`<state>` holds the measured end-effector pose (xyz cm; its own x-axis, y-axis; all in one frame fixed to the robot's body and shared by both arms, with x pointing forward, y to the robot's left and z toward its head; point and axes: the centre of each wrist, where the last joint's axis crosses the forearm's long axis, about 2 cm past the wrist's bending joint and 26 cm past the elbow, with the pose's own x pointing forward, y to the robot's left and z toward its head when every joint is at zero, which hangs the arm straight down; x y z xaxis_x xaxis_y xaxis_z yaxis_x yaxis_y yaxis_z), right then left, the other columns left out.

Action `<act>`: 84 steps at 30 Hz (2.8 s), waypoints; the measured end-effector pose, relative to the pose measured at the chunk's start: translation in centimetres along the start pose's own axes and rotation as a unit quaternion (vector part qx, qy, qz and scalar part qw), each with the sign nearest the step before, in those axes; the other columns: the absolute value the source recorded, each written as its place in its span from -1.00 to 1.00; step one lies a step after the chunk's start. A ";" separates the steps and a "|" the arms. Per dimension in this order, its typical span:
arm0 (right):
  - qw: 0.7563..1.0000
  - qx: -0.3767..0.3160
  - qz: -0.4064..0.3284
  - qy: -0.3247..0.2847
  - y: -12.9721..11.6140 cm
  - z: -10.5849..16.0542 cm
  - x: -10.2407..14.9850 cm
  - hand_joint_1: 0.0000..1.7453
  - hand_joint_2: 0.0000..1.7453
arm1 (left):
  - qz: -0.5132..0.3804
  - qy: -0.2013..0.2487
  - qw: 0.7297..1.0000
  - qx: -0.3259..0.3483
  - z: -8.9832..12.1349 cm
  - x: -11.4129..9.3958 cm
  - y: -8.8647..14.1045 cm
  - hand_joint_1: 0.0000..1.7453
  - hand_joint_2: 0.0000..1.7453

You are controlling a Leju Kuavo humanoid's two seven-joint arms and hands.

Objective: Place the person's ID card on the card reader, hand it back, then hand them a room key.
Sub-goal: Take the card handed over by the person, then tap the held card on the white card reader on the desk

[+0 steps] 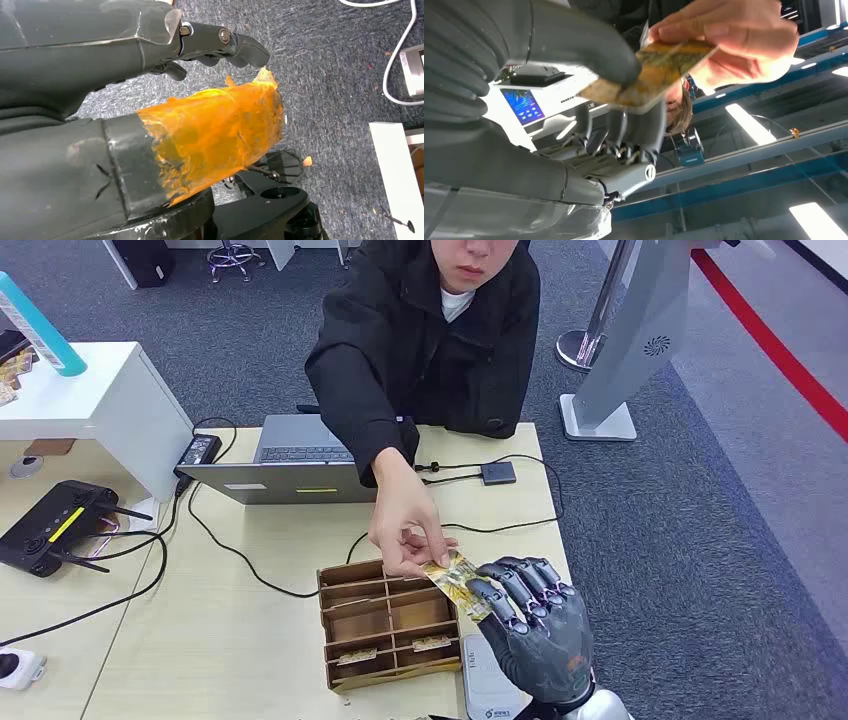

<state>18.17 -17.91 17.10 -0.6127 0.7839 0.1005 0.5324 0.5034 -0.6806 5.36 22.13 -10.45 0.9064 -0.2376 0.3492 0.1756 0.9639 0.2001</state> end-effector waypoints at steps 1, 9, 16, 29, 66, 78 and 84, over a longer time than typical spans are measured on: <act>1.000 0.000 0.000 0.000 0.0 0.0 0.0 0.84 1.00 | 0.000 0.000 1.000 0.000 0.0 0.0 0.0 -1.00 -1.00; 1.000 -0.001 -0.001 0.001 0.0 -0.1 0.1 1.00 1.00 | 0.000 0.000 1.000 0.000 0.0 0.0 0.0 -1.00 -1.00; 1.000 -0.002 -0.009 0.003 0.0 0.0 0.0 1.00 1.00 | 0.000 0.000 1.000 0.000 0.0 0.0 0.0 -1.00 -1.00; 0.982 0.014 -0.156 0.101 0.8 1.2 0.5 1.00 1.00 | 0.010 0.001 1.000 0.004 0.0 0.0 0.0 -1.00 -1.00; 0.831 0.169 -0.403 0.344 0.6 9.9 0.5 1.00 1.00 | 0.023 0.006 1.000 0.015 0.1 -0.7 0.3 -1.00 -1.00; 0.797 0.246 -0.390 0.391 0.7 12.3 0.3 1.00 1.00 | 0.026 0.009 1.000 0.016 0.1 -0.9 0.3 -1.00 -1.00; 0.787 0.282 -0.381 0.394 1.0 13.0 0.3 1.00 1.00 | 0.026 0.009 0.999 0.016 0.1 -0.9 0.3 -1.00 -1.00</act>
<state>10.91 -21.94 6.99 0.0433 0.4252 0.9041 -0.2945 0.8701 -0.3952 4.53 22.64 -10.62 0.9207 -0.1848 0.3437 0.1158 0.9705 0.2116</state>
